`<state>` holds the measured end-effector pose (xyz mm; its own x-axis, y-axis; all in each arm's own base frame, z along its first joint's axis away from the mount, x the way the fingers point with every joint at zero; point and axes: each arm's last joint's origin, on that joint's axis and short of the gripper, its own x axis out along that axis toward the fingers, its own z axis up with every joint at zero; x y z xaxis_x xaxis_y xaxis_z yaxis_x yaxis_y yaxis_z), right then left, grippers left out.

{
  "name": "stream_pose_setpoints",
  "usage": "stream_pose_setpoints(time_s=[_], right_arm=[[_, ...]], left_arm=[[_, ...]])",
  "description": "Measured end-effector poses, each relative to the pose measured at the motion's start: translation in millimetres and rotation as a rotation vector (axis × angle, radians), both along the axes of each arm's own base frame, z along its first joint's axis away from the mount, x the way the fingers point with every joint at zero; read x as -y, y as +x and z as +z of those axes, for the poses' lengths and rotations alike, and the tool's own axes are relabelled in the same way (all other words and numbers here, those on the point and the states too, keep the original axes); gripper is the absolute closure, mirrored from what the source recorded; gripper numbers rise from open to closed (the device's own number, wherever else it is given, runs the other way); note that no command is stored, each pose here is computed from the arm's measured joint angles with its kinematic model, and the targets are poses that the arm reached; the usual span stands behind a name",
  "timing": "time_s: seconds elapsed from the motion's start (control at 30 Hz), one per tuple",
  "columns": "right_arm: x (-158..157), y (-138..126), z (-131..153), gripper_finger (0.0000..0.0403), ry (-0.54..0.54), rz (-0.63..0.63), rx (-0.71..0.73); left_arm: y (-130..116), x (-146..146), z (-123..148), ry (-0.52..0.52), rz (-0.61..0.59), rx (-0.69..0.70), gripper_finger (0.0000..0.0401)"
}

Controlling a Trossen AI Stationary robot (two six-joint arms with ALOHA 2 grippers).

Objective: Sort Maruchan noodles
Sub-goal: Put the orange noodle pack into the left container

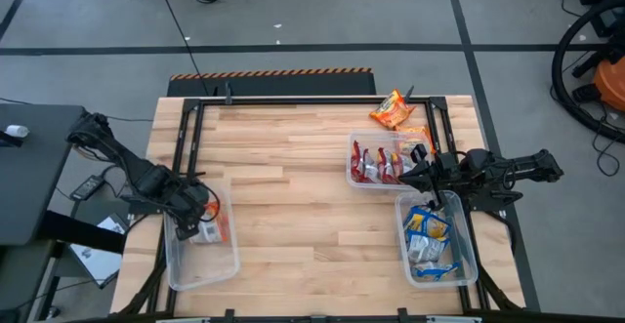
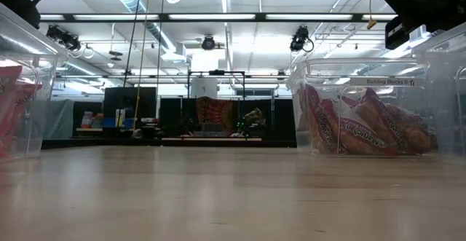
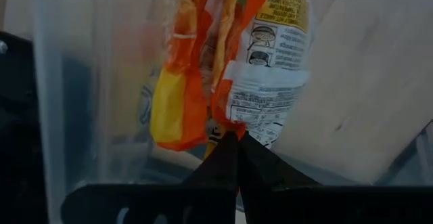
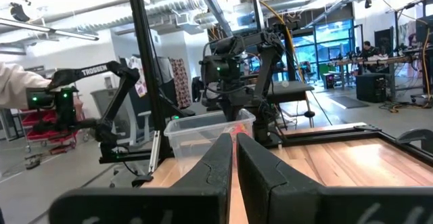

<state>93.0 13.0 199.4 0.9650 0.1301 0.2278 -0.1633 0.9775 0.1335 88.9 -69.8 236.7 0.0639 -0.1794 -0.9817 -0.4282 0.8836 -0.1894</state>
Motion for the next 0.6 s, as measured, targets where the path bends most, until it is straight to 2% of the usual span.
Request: stream_pose_setpoints(time_s=[0.3,0.6], right_arm=[[0.0,0.0,0.0,0.0374,0.0,0.0,0.0],[0.0,0.0,0.0,0.0374,0.0,0.0,0.0]], left_arm=[[-0.2,0.0,-0.1,0.0,-0.001,-0.005,0.0387],[0.9,0.8,9.4,-0.018,0.021,0.012,0.0308]])
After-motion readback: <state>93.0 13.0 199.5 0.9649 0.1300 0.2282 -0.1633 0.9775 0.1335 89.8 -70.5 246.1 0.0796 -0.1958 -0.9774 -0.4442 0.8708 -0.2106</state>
